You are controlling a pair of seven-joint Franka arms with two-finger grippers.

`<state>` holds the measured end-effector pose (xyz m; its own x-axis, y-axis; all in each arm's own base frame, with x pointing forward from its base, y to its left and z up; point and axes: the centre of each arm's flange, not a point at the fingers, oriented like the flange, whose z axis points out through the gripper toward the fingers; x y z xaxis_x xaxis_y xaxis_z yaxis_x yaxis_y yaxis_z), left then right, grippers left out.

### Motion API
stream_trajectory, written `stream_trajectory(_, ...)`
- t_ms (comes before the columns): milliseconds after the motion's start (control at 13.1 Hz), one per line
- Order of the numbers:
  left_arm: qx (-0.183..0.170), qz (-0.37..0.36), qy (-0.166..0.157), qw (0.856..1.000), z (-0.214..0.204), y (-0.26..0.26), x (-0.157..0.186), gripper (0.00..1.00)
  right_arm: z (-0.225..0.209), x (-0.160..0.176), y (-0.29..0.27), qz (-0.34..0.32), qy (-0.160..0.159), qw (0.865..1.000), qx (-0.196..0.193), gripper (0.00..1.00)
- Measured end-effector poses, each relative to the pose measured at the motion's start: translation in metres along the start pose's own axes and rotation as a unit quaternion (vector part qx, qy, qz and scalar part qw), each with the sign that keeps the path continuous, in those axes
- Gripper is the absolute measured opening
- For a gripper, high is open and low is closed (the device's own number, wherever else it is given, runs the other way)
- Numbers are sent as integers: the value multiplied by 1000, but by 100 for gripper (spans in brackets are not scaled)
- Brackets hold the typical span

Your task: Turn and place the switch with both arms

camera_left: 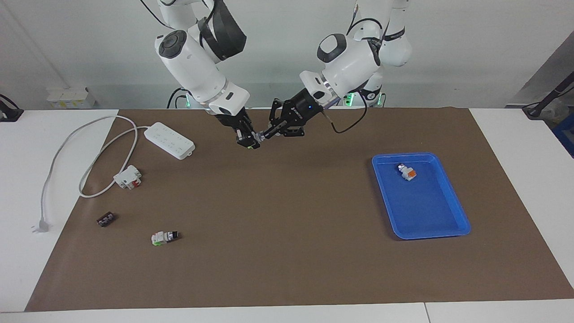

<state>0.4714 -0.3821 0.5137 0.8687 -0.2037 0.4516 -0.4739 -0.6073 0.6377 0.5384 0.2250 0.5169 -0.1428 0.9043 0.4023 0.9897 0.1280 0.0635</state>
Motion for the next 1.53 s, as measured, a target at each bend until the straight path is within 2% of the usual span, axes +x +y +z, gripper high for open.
stream_trajectory(383, 19, 55, -11, 998, -1, 7, 2, 10, 1, 1, -1, -1, 0, 1000, 1, 33)
stream_trajectory(765, 21, 63, -18, 998, 0, 8, 1, 10, 2, 1, -1, -1, 0, 1000, 4, 33)
stream_trajectory(842, 24, 67, -28, 997, 3, 7, -2, 10, -1, 2, 0, -1, 0, 1000, -1, 39)
stream_trajectory(995, 32, 64, -59, 996, 19, -7, -18, 10, -22, 8, 2, -2, 3, 1000, -26, 64)
stream_trajectory(1224, 39, 61, -67, 995, 24, -18, -21, 10, -37, 13, 2, 4, 6, 999, -40, 99)
stream_trajectory(1530, 91, 73, -82, 990, -5, -66, -5, 10, -47, 0, 7, 44, 1, 998, -51, 100)
